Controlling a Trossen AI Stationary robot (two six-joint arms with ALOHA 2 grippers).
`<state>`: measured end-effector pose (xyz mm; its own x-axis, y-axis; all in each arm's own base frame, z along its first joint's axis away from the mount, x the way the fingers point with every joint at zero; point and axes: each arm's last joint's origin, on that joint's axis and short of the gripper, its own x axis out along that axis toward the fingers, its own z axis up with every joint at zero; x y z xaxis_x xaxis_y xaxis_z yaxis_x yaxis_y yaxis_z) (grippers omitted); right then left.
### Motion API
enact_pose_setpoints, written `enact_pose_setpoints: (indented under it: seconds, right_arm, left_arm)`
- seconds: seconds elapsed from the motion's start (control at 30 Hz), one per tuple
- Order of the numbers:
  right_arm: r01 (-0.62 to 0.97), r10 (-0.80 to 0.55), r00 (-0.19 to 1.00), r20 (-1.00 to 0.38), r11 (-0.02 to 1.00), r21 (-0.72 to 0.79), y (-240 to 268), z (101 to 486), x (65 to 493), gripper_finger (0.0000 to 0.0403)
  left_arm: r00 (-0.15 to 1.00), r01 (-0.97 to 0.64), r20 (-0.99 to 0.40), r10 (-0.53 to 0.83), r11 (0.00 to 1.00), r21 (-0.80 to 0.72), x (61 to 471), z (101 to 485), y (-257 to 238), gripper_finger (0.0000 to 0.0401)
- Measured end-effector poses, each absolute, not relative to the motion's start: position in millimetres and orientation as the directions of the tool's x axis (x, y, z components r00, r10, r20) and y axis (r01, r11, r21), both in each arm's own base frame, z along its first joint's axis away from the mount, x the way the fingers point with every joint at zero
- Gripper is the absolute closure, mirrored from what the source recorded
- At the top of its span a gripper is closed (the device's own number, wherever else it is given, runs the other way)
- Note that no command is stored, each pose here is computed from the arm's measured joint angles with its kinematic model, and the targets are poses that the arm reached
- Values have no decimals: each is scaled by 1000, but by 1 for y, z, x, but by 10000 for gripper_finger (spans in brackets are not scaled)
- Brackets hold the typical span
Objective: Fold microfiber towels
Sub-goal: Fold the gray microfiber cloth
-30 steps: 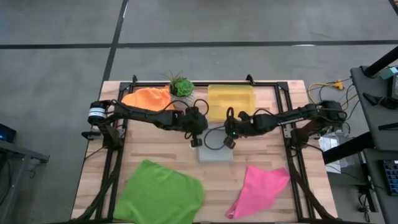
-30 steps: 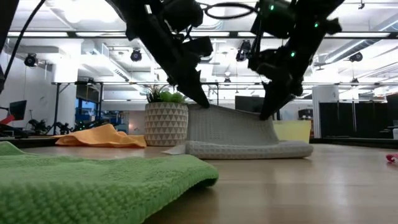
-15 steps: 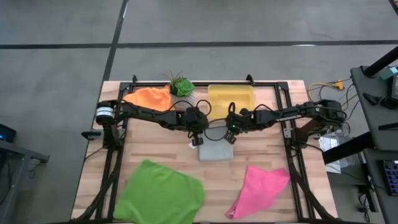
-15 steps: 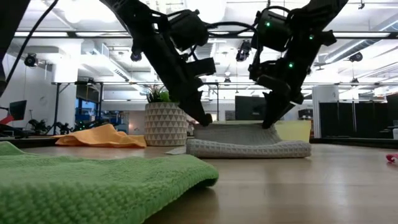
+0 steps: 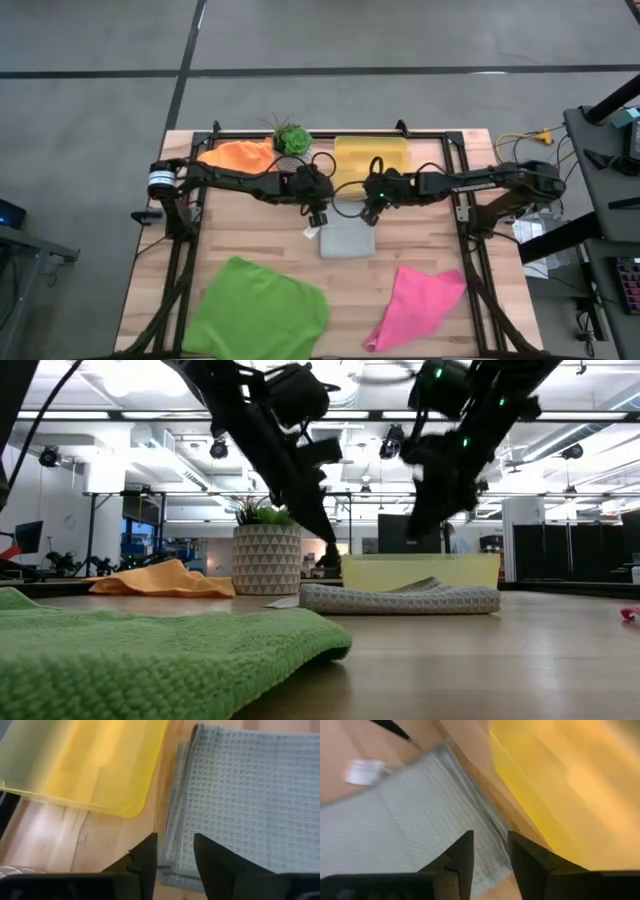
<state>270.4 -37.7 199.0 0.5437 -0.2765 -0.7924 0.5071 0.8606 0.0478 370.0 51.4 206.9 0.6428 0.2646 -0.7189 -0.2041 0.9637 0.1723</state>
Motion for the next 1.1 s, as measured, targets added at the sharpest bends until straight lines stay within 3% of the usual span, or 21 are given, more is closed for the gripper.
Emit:
enact_pose_setpoints:
  seconds: [0.17, 0.4, 0.63, 0.9, 1.1]
  right_arm:
    - [194, -55, 712, -700, 974, 121, -12, 223, 263, 257]
    - [-32, 83, 688, -720, 996, 85, 36, 202, 246, 238]
    - [-72, 85, 629, -773, 996, 50, 61, 166, 244, 234]
    - [-82, 56, 526, -849, 997, 15, 65, 134, 254, 235]
    - [-52, 36, 475, -879, 999, 13, 68, 124, 263, 269]
  left_arm:
    - [687, 15, -727, -19, 1000, -12, 372, 206, 28, 261]
    - [663, 188, -737, -133, 982, -8, 369, 195, -24, 259]
    - [682, 231, -718, -135, 972, 37, 361, 182, -57, 259]
    - [642, 159, -762, -80, 987, 31, 359, 153, -64, 259]
    - [601, 71, -799, -21, 997, 27, 361, 137, -63, 268]
